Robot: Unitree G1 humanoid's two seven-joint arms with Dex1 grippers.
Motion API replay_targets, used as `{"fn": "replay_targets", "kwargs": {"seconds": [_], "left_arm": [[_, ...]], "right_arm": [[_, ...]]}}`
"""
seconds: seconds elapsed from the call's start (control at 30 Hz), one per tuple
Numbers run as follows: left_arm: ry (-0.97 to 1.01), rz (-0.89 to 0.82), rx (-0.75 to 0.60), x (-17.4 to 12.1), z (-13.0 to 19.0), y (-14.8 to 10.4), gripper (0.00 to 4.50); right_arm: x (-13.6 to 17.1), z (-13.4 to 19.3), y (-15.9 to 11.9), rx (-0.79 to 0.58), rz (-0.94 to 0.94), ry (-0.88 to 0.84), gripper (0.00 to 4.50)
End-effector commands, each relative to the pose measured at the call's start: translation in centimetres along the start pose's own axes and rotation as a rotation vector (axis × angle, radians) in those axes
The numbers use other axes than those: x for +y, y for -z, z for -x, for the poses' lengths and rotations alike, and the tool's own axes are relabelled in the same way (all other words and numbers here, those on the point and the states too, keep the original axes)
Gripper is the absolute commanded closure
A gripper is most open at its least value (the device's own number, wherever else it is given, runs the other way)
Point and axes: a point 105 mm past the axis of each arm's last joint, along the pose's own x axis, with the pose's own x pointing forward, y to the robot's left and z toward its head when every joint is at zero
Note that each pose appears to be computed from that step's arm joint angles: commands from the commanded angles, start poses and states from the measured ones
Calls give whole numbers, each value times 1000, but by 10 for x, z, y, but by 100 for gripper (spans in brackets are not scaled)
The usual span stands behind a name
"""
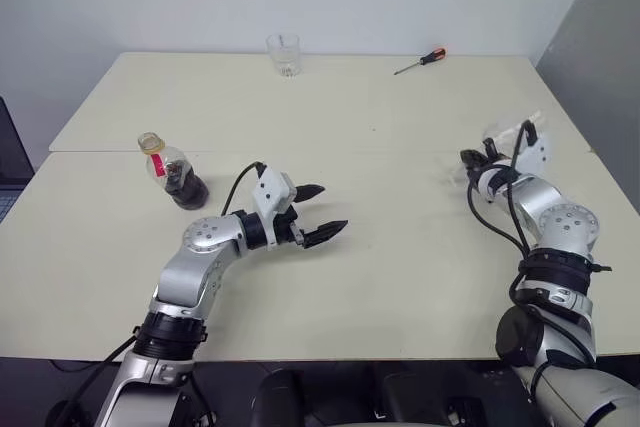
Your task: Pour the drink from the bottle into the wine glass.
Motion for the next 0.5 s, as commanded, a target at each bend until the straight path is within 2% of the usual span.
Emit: {"fn": "replay_targets", "kwargs": {"seconds": [0.03, 0.13, 0.23, 0.4, 0.5], "left_arm": [[-43, -26, -35, 1, 11, -12, 0], [-64, -17, -23, -1, 18, -8, 0], [-75, -8, -11, -3, 23, -6, 0], [-82, 1, 9, -3, 27, -5, 0], [-81, 3, 6, -3, 27, -6, 0]], "right_arm": [[49, 2, 8, -41, 307, -204, 432], [75, 7, 57, 44, 610, -415, 432], [83, 9, 90, 75, 756, -525, 432], [85, -3, 119, 77, 886, -576, 432], [92, -8, 130, 41, 890, -617, 432]]}}
